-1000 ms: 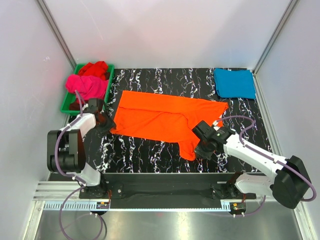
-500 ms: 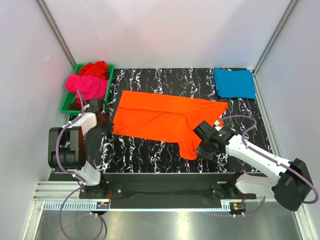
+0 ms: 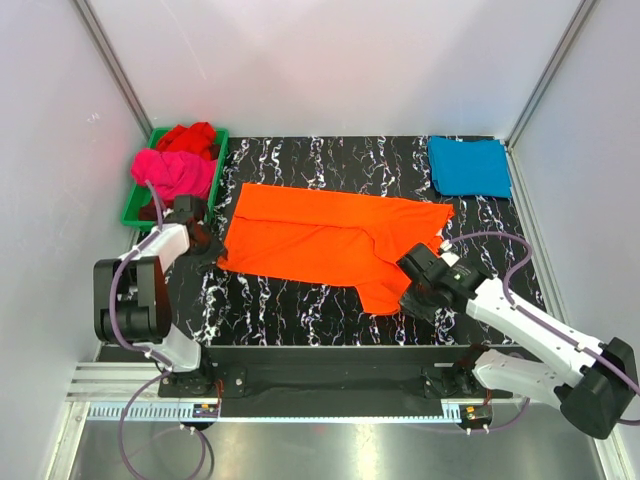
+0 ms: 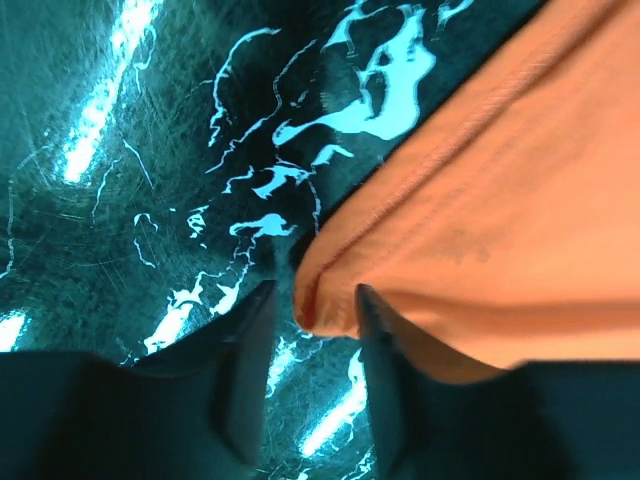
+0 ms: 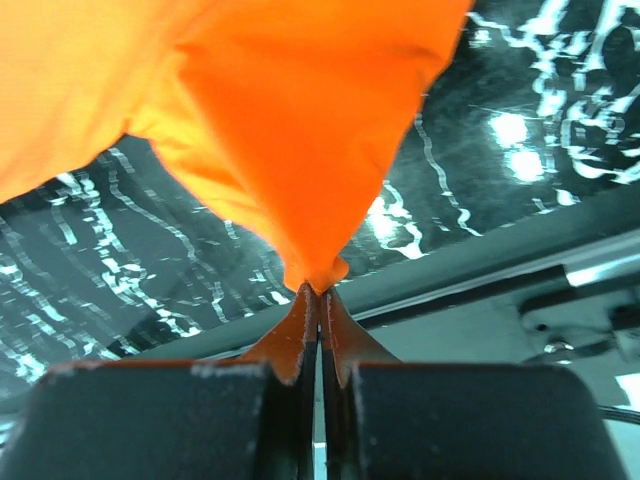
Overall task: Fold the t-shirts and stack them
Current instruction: Fold the tshirt
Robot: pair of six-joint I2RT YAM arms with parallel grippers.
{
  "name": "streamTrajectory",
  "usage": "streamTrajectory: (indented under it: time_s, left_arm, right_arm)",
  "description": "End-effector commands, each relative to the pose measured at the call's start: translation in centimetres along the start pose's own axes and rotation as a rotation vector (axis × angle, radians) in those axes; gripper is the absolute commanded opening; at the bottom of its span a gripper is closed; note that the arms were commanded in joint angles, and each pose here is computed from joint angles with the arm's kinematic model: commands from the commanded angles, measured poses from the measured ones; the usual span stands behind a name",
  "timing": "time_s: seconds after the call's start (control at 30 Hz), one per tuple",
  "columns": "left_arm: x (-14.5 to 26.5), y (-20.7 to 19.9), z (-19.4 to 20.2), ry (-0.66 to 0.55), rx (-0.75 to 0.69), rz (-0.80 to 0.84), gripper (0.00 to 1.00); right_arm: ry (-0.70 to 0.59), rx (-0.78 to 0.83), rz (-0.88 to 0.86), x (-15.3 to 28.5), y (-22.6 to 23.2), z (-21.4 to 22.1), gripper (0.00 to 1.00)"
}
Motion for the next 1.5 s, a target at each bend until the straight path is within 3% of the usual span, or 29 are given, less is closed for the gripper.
streamTrajectory:
  time_s: [0.0,0.3,0.63,0.7,0.8,1.07,1.47]
  left_arm:
    - [3.2,-1.8,-2.0,-0.102,0.004,0.104,0.50]
    - [2.6,-1.9,1.4,-0.092,0.035,0.256,0.54]
    - [-0.6,-0.9,1.7,-0.025,0.047,0.143,0.48]
    - [-0.5,-0.7,1.4,-0.036,0.036,0.124,0.25]
    - [-0.2,-0.7,0.9,-0.048,0.017,0.107,0.00]
    - [2.4,-2.7,-1.7,-0.100,0.021,0.158,0.00]
    - [3.2,-4.6,-3.6,-0.085,0.040,0.195,0.00]
  right_arm:
    - [-0.007,-0.037,-0.077,0.2,1.0,0.0,0.00]
    - [0.002,-0.033,-0.088,0.0,1.9,0.0,0.00]
    - [0.001,-0.035,-0.082,0.0,2.1,-0.1,0.00]
    - [-0.011,-0.042,-0.078,0.1,1.9,-0.2,0.00]
    - [-0.027,-0.040,-0.068,0.2,1.8,-0.5,0.00]
    - [-0.150,0.004,-0.011,1.5,2.5,-2.8,0.00]
    - [-0.271,-0.008,0.006,3.2,2.9,-7.7,0.00]
Point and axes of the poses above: each gripper's point midway between its finger pads, its own x axis back along the fingers, its own y axis along the line the jaws close on, z = x × y, the point moved 5 cm from there along x, back along the fingers, and after that the axes turned 1 degree about -x, right-handed, at the moved point
